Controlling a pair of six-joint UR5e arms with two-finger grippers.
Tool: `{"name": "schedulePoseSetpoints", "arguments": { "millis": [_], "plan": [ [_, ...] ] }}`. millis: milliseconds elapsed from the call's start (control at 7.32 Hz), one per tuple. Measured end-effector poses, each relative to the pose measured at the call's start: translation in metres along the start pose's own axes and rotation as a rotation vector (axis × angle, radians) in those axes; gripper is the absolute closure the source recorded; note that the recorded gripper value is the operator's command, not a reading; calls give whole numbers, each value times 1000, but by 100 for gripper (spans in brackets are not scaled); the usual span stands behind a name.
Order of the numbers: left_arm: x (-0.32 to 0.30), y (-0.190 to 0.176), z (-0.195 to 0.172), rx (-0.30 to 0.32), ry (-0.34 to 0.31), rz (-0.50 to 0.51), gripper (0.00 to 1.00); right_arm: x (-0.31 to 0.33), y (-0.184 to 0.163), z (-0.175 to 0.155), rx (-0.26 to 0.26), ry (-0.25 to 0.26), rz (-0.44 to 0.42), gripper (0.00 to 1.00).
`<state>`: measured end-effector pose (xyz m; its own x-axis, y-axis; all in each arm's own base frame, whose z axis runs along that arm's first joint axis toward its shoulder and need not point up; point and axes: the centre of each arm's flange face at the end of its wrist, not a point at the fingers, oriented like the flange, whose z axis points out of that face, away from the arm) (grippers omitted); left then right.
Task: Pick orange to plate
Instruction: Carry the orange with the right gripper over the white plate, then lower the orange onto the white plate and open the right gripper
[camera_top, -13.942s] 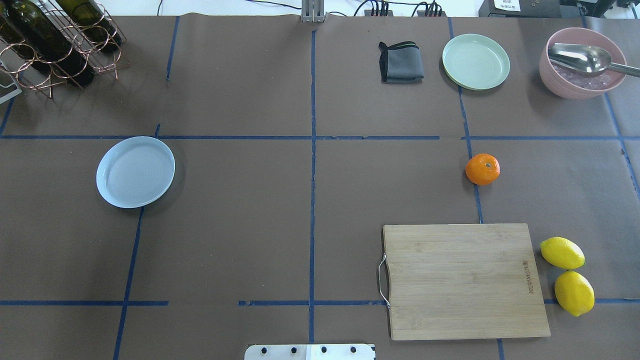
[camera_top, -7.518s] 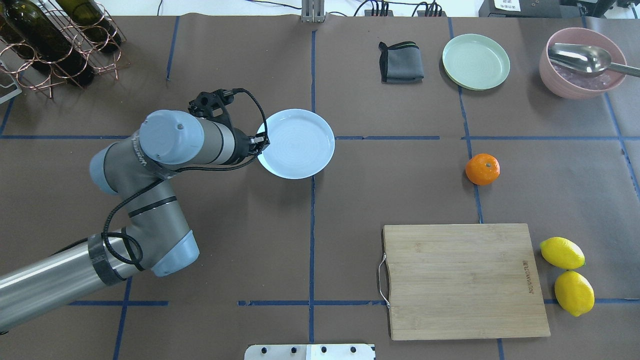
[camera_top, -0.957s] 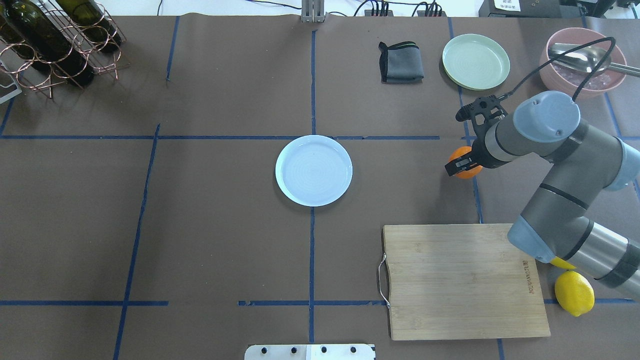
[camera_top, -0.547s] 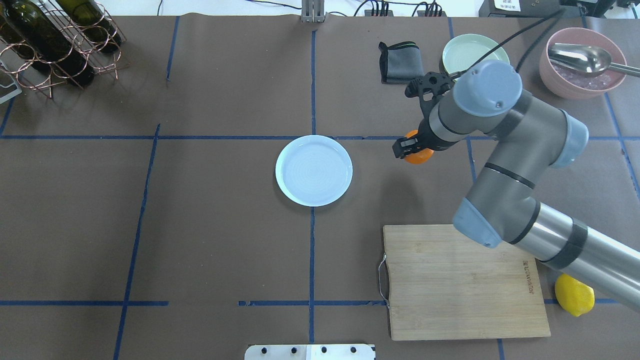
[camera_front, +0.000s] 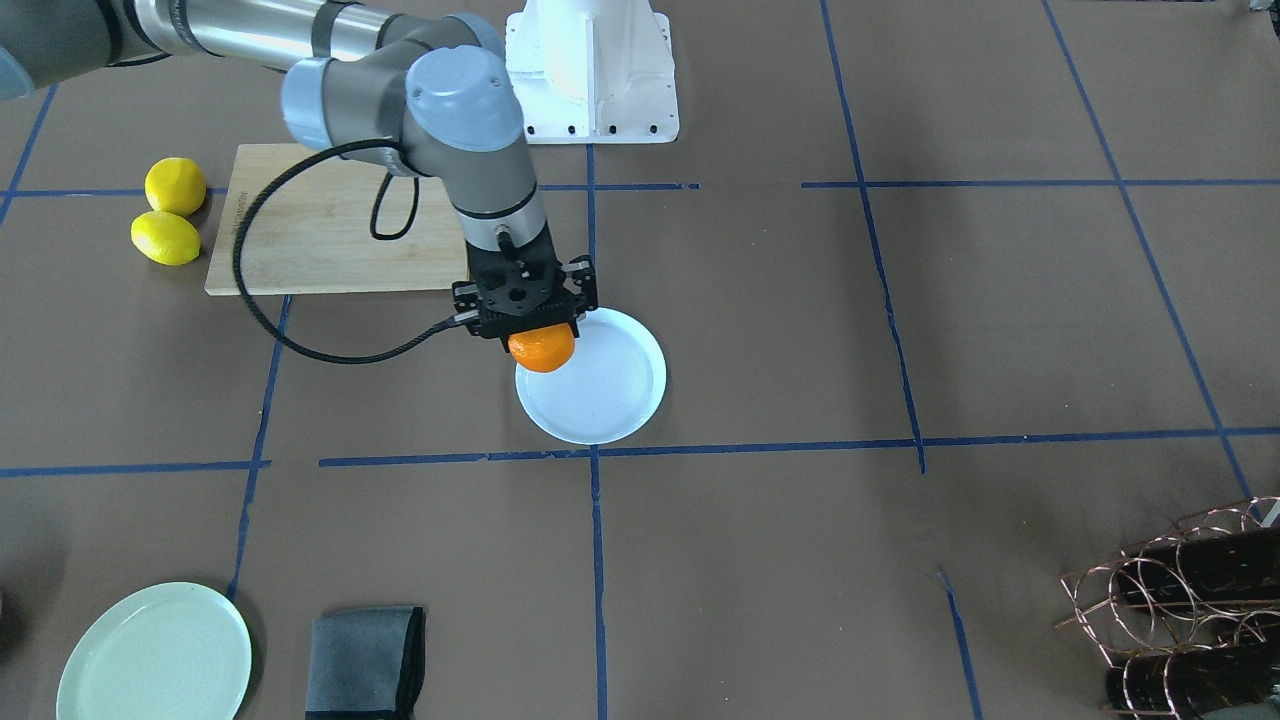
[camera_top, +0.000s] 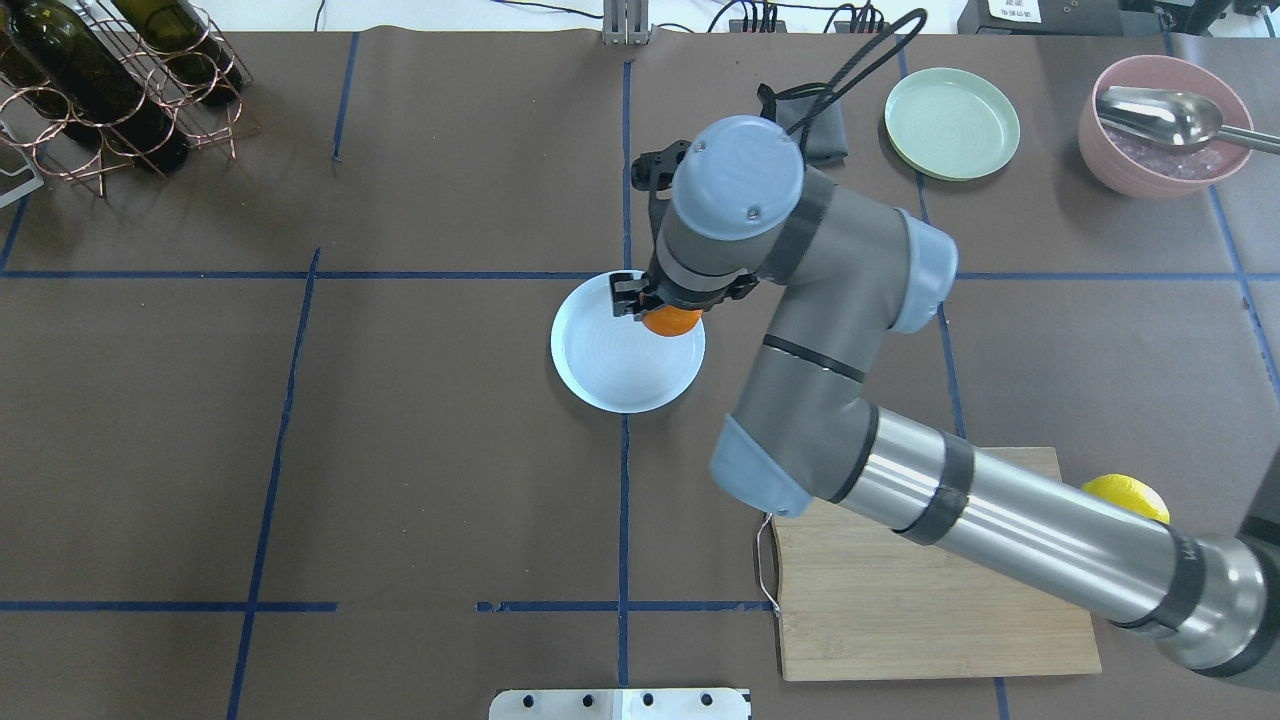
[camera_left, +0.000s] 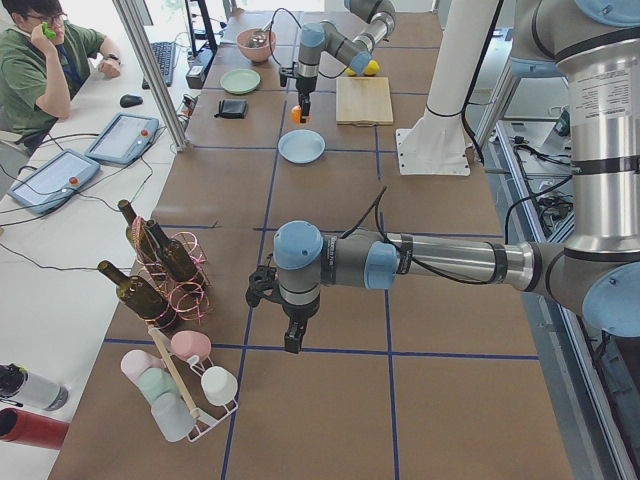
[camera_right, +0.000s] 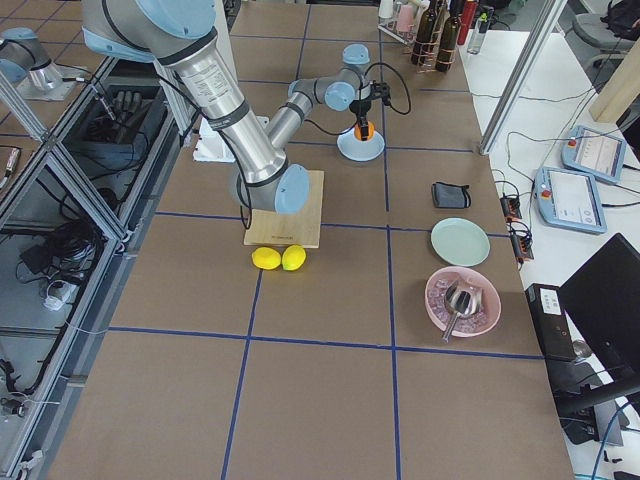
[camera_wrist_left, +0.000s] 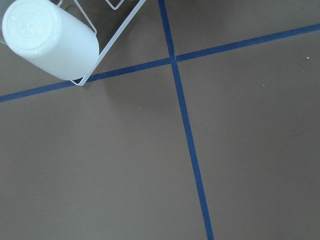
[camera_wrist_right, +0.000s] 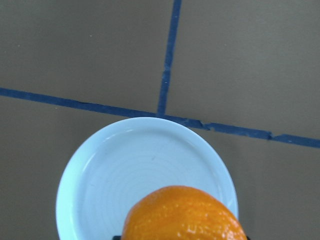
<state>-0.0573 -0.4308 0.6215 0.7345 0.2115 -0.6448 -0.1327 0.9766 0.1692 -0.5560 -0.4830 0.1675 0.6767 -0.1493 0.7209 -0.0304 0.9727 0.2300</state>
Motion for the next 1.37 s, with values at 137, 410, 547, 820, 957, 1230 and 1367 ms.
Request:
{"name": "schedulePoseSetpoints", "arguments": {
  "millis": [137,410,547,820,957,1230,1367],
  "plan": [
    [1,0,-1,2,0,2,0,-29,-1,17,1,33,12,63],
    [2,-1,-2,5,0,4,0,-47,3,47,3,94,14,63],
    [2,-1,-3,5,0,4,0,-46,3,56,3,114,14,61],
    [2,-1,-3,5,-1,5,0,-43,5,72,1,146,14,43],
    [2,-1,-2,5,-1,4,0,-42,6,76,-3,154,13,25],
    [2,-1,-2,4,-1,4,0,-44,9,81,-9,161,11,4],
    [2,-1,-2,4,-1,3,0,-45,11,81,-11,161,9,1]
  ]
}}
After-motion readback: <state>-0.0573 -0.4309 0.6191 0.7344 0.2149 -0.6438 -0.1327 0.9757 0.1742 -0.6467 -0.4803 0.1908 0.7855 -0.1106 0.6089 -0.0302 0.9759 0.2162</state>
